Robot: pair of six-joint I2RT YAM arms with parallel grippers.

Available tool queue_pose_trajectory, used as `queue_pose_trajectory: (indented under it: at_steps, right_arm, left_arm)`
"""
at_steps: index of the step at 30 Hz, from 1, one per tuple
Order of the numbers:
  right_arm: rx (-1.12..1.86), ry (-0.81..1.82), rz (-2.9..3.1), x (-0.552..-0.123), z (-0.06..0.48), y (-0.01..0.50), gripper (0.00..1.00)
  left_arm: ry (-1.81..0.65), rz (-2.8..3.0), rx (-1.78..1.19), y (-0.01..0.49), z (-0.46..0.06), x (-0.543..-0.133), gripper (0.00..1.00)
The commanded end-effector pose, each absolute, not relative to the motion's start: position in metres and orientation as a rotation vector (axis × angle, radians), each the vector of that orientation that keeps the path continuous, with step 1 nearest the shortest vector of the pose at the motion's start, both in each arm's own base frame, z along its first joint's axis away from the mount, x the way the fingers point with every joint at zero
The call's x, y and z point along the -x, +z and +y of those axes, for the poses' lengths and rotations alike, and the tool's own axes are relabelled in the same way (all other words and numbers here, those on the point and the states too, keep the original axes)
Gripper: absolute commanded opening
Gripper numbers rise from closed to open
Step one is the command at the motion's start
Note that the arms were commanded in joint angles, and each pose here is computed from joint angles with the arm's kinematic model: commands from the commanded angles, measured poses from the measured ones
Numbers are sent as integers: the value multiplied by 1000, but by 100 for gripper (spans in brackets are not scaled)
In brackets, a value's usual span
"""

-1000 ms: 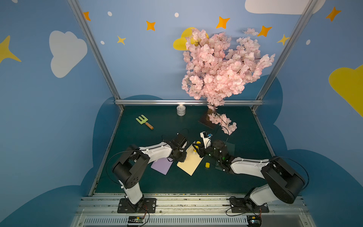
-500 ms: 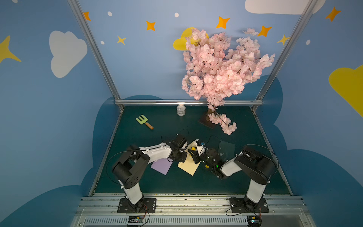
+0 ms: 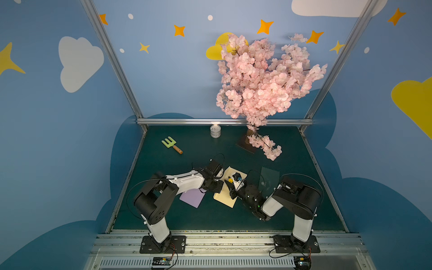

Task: Seal the envelope with a glue stick
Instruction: Apply the envelope at the center of the board.

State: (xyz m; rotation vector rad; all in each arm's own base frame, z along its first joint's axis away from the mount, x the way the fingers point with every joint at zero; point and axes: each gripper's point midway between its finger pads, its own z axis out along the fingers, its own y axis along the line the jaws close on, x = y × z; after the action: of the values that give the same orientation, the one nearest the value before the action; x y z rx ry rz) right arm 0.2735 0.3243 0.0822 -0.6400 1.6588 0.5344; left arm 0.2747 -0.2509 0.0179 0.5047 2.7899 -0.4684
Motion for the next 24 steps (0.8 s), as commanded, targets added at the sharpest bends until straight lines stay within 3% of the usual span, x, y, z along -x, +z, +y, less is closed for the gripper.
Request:
queue_pose_trajectory:
  at_steps: [1,10,24]
  right_arm:
    - [596,414,1702,-287,309,72,0]
    - [464,532,1785,-306,299,63,0]
    - [642,690,1810,-240,326,58,0]
  left_arm:
    - [-455,2790,-475,21,-245,-274,4]
    - [-454,2778,-457,22,-241,-271,4]
    - [-462,2763,-487,22,-252,-284,4]
